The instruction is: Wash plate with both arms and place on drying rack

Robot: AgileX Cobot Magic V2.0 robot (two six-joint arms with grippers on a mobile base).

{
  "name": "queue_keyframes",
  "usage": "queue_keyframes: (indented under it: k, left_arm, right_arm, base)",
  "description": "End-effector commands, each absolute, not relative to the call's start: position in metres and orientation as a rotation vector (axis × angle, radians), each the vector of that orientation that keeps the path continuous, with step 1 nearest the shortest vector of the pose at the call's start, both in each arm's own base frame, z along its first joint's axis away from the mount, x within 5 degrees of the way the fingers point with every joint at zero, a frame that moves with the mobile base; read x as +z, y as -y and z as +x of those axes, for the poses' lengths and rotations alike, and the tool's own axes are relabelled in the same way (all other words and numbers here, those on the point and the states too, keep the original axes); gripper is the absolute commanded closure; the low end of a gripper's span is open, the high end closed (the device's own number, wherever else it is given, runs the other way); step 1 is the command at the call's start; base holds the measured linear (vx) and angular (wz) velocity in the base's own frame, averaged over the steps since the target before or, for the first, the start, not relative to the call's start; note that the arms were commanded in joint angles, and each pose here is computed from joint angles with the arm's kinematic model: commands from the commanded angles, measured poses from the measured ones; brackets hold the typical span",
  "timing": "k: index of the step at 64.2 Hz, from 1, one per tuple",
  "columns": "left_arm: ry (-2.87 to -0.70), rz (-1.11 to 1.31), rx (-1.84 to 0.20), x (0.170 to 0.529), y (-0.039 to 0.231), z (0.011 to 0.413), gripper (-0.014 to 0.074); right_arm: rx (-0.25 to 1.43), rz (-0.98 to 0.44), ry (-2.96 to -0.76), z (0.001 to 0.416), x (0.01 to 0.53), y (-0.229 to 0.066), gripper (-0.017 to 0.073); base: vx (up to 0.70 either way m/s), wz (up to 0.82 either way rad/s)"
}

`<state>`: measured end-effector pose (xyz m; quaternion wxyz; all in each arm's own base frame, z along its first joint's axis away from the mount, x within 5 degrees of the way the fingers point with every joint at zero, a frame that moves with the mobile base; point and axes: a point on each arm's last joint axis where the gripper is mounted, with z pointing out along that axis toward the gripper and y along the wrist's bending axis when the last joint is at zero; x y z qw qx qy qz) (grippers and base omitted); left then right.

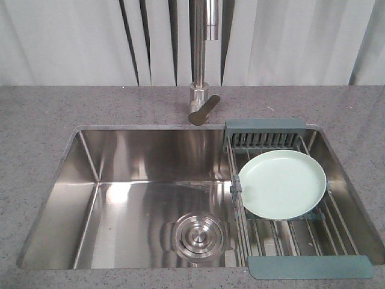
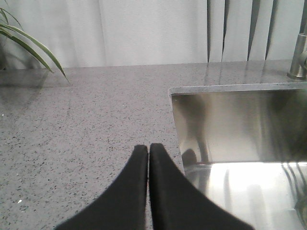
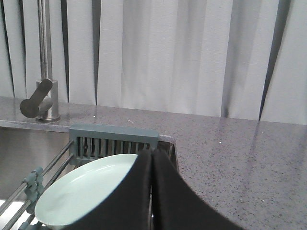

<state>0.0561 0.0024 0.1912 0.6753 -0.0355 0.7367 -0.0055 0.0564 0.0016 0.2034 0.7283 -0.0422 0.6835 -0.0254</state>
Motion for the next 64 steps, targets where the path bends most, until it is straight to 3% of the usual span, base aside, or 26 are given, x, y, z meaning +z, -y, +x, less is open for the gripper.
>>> queue_keyframes:
  k: [1,64]
  left_arm:
    - [-1.594,-0.072,-0.024,0.1907,-0.0018,0.0563,0.06]
    - [-1.594,-0.072,-0.024,0.1907,-0.0018,0.0563,0.06]
  right_arm:
    - [-0.072,-0.081,-1.421,0.055,0.2104,-0.0006,0.0563]
    - [-0.072,-0.081,-1.421,0.055,0.2104,-0.0006,0.0563]
  base:
    - [0.0,0.0]
    - [0.0,0.0]
